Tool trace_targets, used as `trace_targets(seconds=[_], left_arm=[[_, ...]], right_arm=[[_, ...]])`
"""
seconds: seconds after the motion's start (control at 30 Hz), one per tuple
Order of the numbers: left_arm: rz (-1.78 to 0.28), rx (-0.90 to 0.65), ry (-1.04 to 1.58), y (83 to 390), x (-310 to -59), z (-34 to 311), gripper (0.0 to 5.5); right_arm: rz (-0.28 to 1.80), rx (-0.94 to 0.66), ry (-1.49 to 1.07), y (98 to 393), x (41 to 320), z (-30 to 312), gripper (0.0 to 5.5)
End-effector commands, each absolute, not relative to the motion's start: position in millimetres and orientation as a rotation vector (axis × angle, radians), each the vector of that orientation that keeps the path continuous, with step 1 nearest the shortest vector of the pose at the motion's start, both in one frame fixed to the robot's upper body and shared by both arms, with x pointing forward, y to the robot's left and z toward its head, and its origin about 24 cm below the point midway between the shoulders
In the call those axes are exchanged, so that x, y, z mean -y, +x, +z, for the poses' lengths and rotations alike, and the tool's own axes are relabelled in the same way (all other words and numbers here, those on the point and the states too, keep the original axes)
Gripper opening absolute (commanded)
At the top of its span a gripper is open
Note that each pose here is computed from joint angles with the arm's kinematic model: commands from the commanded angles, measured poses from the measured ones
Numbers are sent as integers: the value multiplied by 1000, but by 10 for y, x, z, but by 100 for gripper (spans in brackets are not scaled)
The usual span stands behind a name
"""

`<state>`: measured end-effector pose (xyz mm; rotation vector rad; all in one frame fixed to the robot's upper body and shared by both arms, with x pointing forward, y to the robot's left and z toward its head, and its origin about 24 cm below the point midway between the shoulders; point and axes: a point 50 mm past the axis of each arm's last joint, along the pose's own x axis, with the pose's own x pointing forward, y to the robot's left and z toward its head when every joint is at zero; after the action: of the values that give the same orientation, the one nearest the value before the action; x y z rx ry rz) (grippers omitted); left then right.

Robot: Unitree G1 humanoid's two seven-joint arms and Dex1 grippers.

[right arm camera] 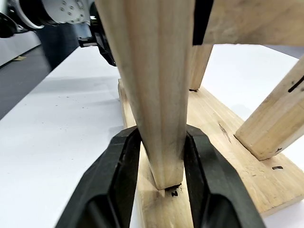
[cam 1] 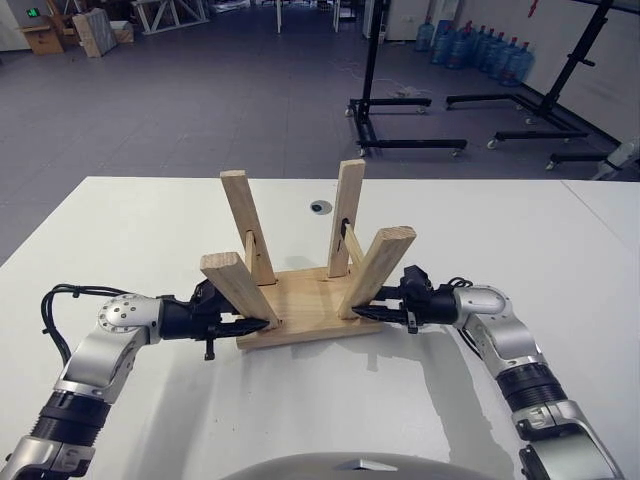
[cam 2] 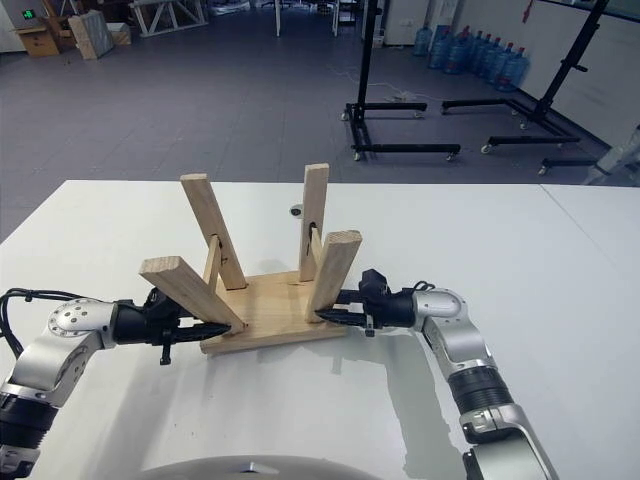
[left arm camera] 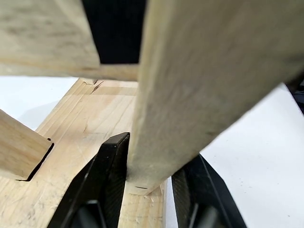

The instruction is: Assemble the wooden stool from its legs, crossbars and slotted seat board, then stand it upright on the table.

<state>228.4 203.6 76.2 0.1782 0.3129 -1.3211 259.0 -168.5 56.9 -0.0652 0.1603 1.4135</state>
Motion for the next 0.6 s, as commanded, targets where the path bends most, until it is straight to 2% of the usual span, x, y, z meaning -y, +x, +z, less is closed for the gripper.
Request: trace_targets(seconds=[0.03,0.2,0.27,0.4,0.6], left_arm=[[-1403,-323,27,2282,-1964,799,120],[-1491,-412,-221,2189,-1933,949,120],[-1522,-478,-340,2099,-1892,995,120],[-1517,-603,-621,1977,-1833,1059,114],[-1526,-737,-785,1894,-1777,1122,101]], right_arm=[[1506,-186,12,2529,1561,616,124],[1519,-289,233,2405,1537,757,120],[1544,-404,372,2294,1519,854,118],[1620,-735,598,2052,1494,1029,112],[1583,-990,809,1918,1624,1135,102]])
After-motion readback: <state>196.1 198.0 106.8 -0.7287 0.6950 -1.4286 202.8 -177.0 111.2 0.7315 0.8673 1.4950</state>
